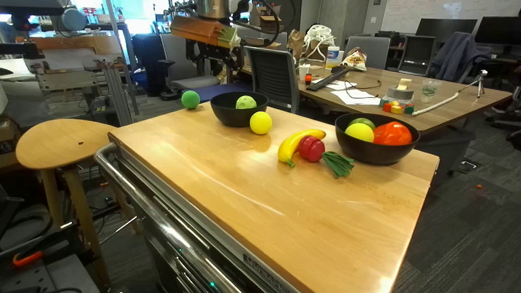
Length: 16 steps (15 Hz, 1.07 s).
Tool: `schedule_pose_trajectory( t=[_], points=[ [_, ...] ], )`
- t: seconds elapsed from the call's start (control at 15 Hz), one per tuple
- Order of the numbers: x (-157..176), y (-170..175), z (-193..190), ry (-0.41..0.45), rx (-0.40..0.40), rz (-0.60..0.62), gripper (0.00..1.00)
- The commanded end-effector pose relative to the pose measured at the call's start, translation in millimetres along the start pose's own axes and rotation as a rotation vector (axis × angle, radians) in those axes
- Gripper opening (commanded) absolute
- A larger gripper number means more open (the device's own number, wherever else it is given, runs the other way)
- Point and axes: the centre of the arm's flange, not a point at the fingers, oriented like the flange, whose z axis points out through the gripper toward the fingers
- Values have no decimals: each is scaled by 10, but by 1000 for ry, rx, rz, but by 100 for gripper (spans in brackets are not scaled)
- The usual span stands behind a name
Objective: Remove all the plastic vegetables and fruits from the two bowls
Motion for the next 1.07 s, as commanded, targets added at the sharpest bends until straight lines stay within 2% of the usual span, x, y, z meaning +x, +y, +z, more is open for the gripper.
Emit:
schedule_pose_trajectory(
  t=[0.0,0.47,0.6,1.0],
  points=[
    [234,146,209,8,-67,-22,100],
    [443,131,299,50,-89,-67,100],
    [498,210,331,61,-123,-73,100],
    [506,383,446,28,-182,-58,100]
  ],
)
